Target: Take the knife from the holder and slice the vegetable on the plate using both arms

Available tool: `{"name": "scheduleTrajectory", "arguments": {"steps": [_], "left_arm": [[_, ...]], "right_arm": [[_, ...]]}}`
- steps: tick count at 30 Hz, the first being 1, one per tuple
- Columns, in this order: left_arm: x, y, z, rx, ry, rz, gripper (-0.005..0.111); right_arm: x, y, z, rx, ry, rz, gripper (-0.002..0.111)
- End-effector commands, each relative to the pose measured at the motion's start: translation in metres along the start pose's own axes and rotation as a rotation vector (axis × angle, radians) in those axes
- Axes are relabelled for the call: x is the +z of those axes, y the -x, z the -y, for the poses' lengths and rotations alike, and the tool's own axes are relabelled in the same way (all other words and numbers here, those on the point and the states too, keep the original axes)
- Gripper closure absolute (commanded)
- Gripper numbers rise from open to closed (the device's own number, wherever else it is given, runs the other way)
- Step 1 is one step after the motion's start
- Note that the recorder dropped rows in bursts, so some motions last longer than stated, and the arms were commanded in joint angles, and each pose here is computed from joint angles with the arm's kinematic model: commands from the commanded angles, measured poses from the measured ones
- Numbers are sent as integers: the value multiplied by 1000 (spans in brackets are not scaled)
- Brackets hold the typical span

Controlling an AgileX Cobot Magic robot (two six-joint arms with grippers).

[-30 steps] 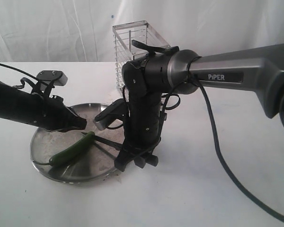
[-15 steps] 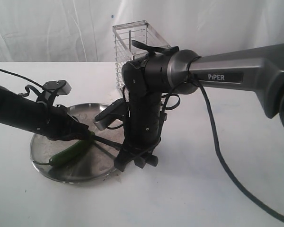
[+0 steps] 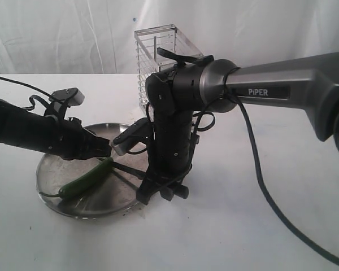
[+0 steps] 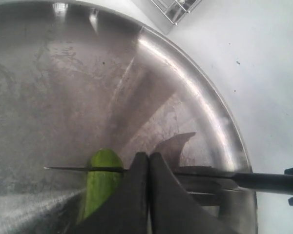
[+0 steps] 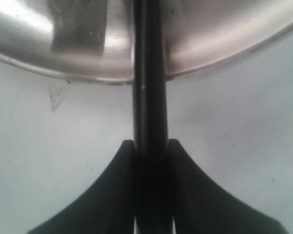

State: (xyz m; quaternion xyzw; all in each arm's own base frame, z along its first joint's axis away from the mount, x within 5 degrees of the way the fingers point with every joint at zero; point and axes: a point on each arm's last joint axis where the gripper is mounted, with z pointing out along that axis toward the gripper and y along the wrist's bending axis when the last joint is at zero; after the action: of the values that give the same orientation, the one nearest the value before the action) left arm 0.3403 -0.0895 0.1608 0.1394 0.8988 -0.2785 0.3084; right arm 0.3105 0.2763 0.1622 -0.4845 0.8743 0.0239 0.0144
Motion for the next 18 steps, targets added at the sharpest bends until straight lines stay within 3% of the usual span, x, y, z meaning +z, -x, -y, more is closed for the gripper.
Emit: {"name": "scheduleTrajectory", "arguments": {"steps": [1,12,18], "left_arm": [[7,0,8,26,11,0,107],[41,-27,-2,13,24,-113,107],[26,-7,1,40,47,-43,107]], "right_arm": [[0,0,-1,1,4,3,106],[0,0,-1,1,6,-1,106],[-1,-6,0,-11,-7,-64,106]]}}
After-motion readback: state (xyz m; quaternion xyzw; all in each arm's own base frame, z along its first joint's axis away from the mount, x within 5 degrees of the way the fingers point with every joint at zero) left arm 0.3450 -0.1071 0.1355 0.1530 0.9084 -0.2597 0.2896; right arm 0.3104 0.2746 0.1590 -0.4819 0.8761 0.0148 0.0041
